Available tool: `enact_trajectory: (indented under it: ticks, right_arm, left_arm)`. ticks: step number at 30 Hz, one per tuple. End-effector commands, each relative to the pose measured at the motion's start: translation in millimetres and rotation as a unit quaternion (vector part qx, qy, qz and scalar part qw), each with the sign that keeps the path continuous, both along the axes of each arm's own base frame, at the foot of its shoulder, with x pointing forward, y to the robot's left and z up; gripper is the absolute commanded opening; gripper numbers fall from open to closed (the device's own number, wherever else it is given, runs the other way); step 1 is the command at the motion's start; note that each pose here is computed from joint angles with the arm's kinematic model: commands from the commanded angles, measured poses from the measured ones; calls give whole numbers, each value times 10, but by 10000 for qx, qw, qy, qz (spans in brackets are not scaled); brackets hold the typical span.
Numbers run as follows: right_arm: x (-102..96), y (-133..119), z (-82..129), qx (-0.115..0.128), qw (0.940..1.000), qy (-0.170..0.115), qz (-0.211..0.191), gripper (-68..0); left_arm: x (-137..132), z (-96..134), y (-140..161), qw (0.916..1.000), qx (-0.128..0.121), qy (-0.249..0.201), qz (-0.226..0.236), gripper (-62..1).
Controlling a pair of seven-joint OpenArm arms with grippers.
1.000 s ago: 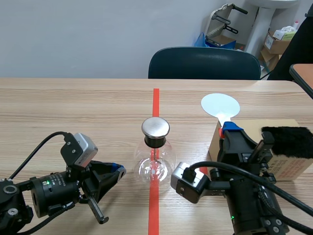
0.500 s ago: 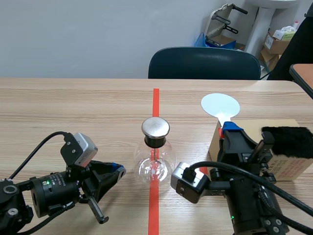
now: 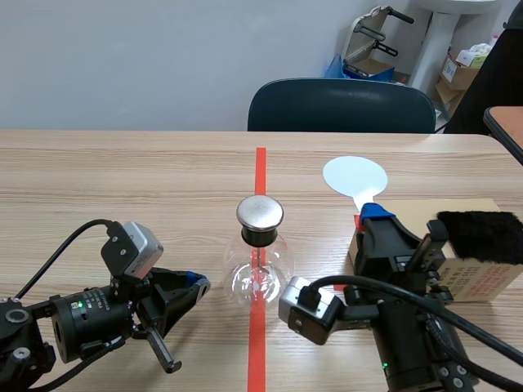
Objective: Do the electroscope experiment
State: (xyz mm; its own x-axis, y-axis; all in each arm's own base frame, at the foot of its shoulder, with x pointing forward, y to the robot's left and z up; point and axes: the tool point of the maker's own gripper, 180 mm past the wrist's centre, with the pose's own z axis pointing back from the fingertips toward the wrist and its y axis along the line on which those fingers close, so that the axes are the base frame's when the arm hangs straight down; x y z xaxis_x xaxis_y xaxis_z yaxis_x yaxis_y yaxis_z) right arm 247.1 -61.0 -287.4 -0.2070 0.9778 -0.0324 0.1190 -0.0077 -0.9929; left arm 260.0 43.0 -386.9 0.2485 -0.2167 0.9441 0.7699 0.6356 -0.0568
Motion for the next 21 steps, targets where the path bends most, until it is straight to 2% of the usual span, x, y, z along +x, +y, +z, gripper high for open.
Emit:
enact_trajectory:
  ticks: [1,6,12,21]
  right_arm:
    - [26,29,184,128,9990,-401,147,-660]
    - [-40,247,175,27,9962,-404,769,-660]
    - [-151,487,158,-90,9879,-406,1491,-660]
    - [-260,662,141,-182,9777,-408,2050,-660]
  left_arm:
    - [44,102,-35,9998,-138,-115,9,-573]
    - [44,103,-36,9998,-141,-118,9,-573]
    - [49,123,-39,9997,-185,-154,12,-573]
    - [54,146,-44,9995,-237,-196,16,-573]
